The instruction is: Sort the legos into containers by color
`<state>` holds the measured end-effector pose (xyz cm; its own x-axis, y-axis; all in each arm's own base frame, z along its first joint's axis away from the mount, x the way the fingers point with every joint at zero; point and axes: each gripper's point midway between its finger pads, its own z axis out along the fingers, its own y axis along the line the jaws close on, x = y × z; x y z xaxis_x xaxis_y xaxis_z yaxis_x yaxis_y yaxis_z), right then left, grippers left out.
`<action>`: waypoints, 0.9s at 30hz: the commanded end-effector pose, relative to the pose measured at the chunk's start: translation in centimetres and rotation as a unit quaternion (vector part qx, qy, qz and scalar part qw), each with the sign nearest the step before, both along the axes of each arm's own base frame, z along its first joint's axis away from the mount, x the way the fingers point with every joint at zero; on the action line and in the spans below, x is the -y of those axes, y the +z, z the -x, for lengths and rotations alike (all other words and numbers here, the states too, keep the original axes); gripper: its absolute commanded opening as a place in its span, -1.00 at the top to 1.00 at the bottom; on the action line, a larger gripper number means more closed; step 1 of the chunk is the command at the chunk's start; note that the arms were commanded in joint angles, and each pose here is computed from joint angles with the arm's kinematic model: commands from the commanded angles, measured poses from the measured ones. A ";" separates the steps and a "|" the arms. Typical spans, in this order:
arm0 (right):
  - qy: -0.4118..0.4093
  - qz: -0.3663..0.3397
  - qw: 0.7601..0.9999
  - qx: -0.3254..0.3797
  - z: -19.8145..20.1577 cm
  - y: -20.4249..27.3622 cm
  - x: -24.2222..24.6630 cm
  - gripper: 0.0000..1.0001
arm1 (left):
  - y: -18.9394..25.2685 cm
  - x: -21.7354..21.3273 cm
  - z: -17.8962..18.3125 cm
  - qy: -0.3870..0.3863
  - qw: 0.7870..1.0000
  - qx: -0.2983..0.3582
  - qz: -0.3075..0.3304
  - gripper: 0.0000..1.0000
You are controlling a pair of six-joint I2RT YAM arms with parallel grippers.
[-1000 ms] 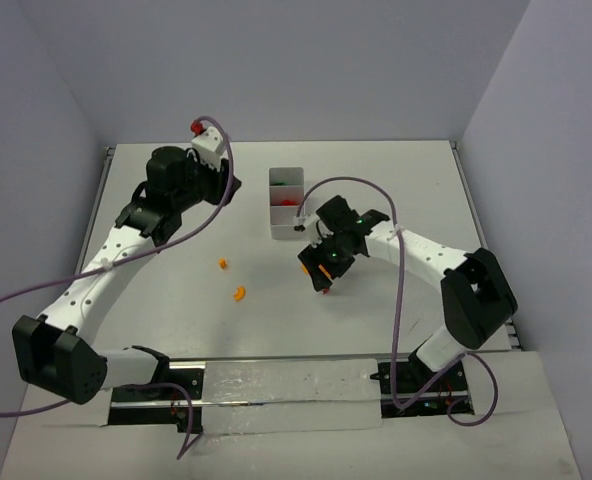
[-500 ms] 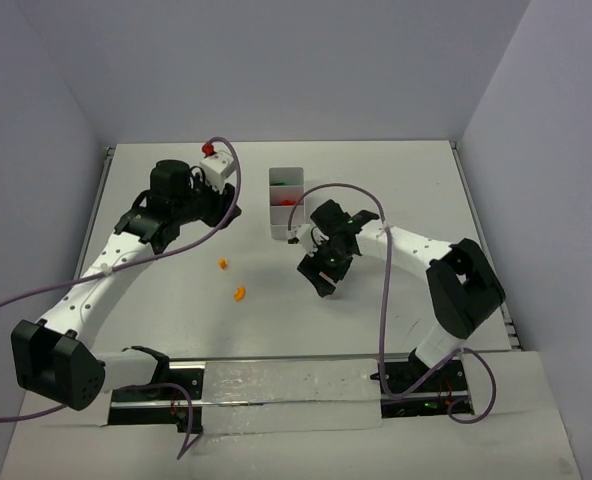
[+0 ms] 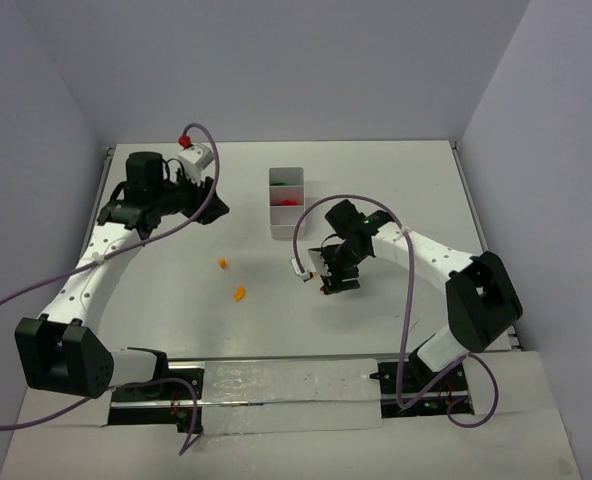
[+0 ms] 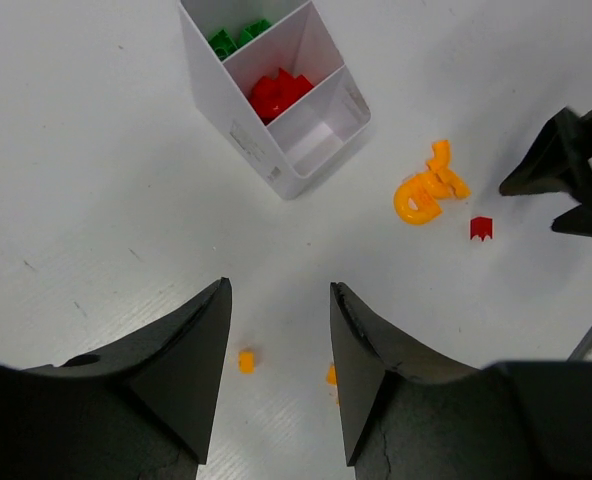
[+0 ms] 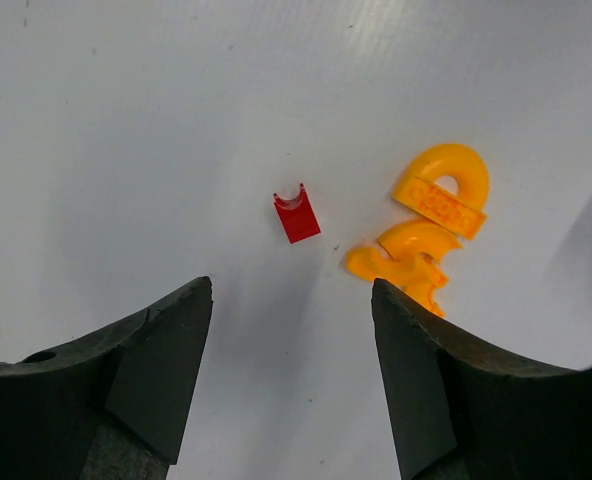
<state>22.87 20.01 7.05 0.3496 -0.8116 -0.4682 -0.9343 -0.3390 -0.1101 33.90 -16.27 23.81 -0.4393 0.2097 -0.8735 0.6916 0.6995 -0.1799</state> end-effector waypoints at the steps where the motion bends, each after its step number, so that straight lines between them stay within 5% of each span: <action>1: 0.095 -0.006 0.995 0.034 -0.5 -0.5 -0.4 -0.37 | 2.6 0.6 0.4 -0.035 0.998 0.003 0.048 -0.07; 27: 0.113 0.048 0.992 0.021 -0.1 -6.5 -0.7 -0.07 | 0.1 -1.0 -1.0 -0.011 0.999 -0.018 0.032 -0.06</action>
<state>23.10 20.62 1.47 0.5325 -0.7508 -0.3908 -0.8351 -0.5412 -0.0982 34.38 -15.41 22.99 -0.4919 0.1654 -0.8548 0.6882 0.6752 -0.2654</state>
